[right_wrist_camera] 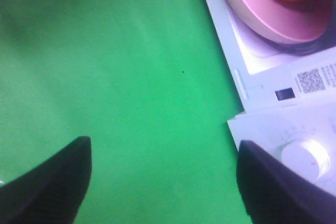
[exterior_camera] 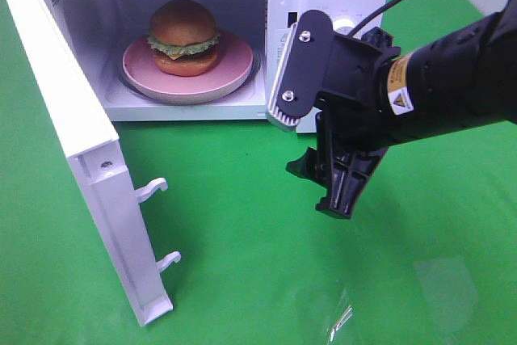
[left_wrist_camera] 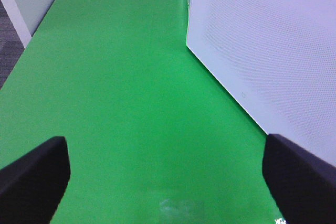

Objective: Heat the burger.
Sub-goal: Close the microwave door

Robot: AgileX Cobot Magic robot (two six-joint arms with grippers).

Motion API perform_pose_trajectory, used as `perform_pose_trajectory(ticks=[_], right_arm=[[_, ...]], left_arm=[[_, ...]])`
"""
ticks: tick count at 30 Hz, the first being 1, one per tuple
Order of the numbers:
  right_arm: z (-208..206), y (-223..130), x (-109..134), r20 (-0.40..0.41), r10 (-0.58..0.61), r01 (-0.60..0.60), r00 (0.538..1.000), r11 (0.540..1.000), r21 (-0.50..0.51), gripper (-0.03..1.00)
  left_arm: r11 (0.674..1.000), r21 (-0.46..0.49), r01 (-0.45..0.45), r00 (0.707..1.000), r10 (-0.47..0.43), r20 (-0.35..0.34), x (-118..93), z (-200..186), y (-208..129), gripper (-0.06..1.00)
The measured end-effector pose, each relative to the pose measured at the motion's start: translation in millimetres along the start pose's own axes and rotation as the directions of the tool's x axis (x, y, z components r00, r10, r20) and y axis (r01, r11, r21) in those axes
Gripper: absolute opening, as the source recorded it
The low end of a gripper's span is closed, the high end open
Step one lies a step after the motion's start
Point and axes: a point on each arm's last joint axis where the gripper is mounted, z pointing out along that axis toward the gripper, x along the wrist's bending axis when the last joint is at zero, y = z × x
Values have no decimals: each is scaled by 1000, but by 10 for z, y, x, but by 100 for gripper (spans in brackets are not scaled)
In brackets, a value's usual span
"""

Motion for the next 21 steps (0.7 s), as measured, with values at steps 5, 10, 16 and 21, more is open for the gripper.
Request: perform_pose_trajectory(ticks=[5, 10, 16, 21], right_arm=[[-237, -130, 55, 9, 147, -147, 989, 989, 33, 73], [-334, -183, 57, 19, 249, -250, 968, 965, 84, 73], [-467, -352, 97, 70, 428, -430, 901, 863, 265, 73], [-528, -428, 126, 92, 464, -465, 881, 813, 350, 73]], left_arm=[[1000, 0, 0, 1000, 0, 0, 0, 0, 0, 91], [1000, 0, 0, 1000, 0, 0, 0, 0, 0, 91], [1000, 0, 0, 1000, 0, 0, 0, 0, 0, 91], [1000, 0, 0, 1000, 0, 0, 0, 0, 0, 91]])
